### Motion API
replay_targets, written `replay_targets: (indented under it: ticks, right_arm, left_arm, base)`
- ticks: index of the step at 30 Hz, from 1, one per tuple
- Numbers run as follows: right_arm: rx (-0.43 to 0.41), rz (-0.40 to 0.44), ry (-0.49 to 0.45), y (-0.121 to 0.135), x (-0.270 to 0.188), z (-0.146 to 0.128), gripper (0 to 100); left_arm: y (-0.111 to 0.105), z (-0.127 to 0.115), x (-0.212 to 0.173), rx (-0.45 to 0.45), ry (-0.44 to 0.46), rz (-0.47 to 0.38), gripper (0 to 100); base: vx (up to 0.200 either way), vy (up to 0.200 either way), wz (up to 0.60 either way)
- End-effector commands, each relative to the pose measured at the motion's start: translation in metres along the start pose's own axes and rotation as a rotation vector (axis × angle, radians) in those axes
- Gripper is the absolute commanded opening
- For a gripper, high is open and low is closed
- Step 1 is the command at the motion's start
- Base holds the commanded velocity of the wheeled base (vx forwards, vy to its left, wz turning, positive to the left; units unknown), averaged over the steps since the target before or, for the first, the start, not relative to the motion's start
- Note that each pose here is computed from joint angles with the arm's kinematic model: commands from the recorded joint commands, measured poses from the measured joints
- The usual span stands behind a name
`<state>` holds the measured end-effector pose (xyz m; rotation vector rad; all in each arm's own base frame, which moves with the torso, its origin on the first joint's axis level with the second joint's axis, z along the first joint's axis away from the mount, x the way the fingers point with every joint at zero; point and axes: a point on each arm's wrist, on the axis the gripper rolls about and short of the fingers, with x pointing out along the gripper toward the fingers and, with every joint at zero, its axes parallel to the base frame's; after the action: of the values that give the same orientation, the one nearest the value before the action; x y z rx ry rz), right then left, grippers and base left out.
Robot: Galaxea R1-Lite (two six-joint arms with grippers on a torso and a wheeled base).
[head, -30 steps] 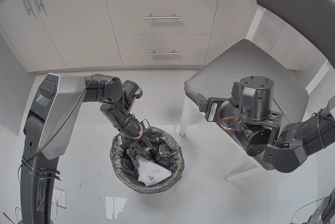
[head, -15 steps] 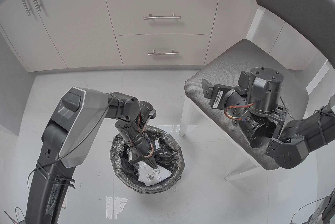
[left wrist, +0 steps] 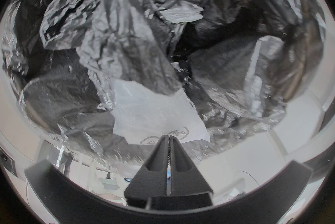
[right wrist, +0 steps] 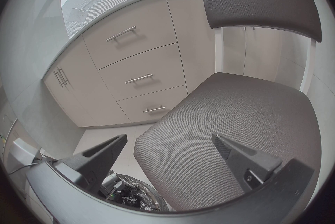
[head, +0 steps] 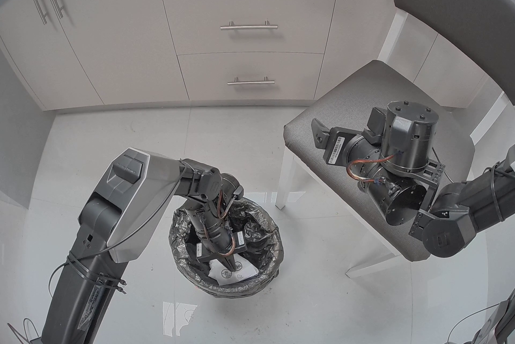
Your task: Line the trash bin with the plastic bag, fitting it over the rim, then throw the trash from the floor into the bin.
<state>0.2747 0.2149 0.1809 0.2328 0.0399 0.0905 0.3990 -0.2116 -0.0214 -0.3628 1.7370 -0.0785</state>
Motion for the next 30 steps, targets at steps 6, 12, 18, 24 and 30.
replay_targets:
  ticks: [6, 12, 18, 24, 30]
  right_arm:
    - [0.0, -0.007, 0.004, -0.002, 0.001, -0.001, 100]
    - [0.001, -0.007, 0.005, -0.003, 0.0, -0.002, 100]
    - [-0.002, -0.008, 0.008, -0.003, 0.001, -0.003, 100]
    - [-0.002, -0.011, 0.008, -0.004, 0.001, -0.003, 100]
    - [0.002, -0.018, 0.003, -0.006, 0.002, -0.001, 100]
  left_arm:
    - [0.008, 0.015, 0.044, 0.063, -0.069, 0.083, 0]
    - [0.005, 0.032, 0.059, 0.094, -0.231, 0.082, 0]
    - [0.002, 0.039, 0.069, 0.172, -0.322, 0.101, 0]
    - [-0.001, 0.04, 0.081, 0.261, -0.385, 0.168, 0]
    - [-0.009, 0.036, 0.07, 0.268, -0.427, 0.195, 0]
  base:
    - [0.0, 0.0, 0.0]
    - [0.0, 0.0, 0.0]
    - [0.0, 0.0, 0.0]
    - [0.0, 0.0, 0.0]
    - [0.0, 0.0, 0.0]
